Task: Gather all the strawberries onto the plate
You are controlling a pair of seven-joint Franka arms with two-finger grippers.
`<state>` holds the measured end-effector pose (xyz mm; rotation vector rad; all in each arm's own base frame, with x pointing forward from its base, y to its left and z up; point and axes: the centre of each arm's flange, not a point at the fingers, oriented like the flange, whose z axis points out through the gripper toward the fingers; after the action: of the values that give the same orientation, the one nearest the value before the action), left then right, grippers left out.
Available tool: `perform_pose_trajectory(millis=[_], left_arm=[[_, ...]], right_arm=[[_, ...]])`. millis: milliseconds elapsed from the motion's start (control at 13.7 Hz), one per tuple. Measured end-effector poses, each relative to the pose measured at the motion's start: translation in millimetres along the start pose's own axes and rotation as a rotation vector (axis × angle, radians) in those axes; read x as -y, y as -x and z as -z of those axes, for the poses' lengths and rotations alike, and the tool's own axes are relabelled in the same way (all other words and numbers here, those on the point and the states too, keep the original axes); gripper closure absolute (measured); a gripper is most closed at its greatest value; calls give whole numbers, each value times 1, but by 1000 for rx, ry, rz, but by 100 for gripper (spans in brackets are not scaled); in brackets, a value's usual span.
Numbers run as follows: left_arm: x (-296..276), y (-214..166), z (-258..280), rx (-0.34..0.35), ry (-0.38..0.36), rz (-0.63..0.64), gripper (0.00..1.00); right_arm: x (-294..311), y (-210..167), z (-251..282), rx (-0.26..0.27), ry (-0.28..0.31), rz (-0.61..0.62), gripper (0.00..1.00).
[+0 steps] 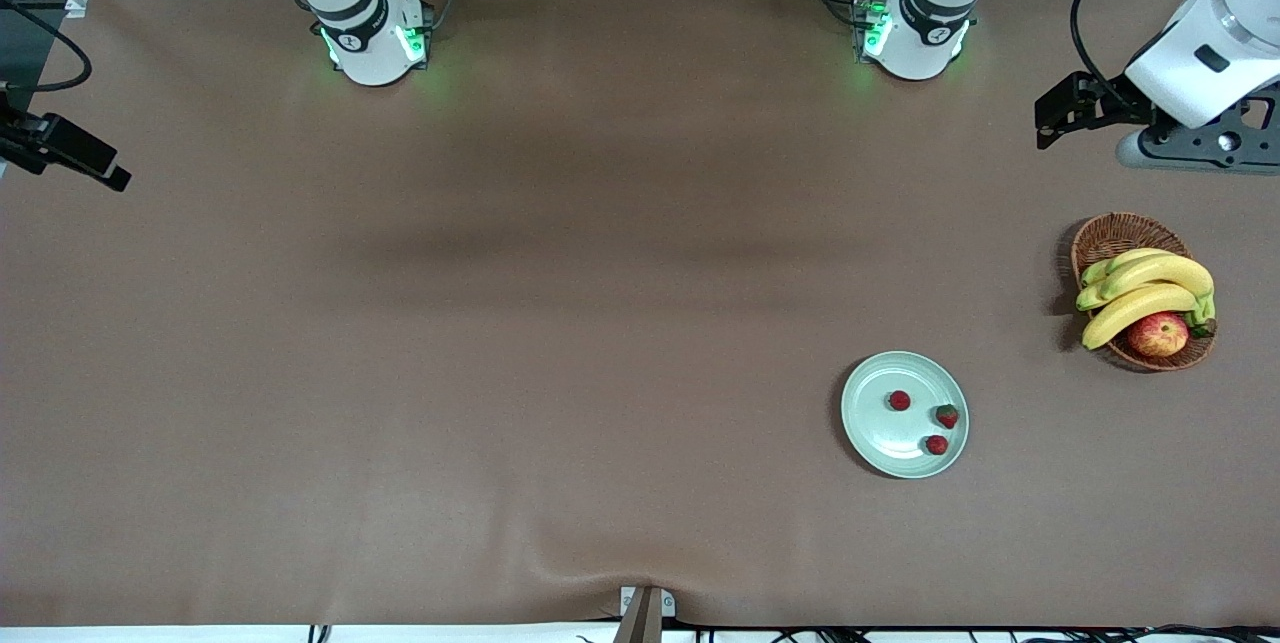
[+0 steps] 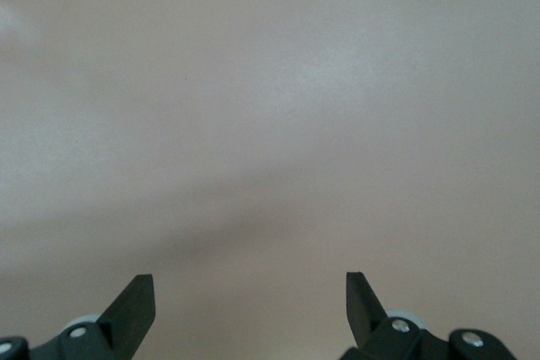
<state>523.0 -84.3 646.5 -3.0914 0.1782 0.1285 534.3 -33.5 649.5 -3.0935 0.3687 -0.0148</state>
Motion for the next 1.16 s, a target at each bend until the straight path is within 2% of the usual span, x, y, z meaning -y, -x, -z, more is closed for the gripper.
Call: perform_pose_trajectory(millis=[1164], left_arm=[[2,-2,7,-40,4,3,0]], right_arm=[[-1,0,-2,11,3,-1,0]])
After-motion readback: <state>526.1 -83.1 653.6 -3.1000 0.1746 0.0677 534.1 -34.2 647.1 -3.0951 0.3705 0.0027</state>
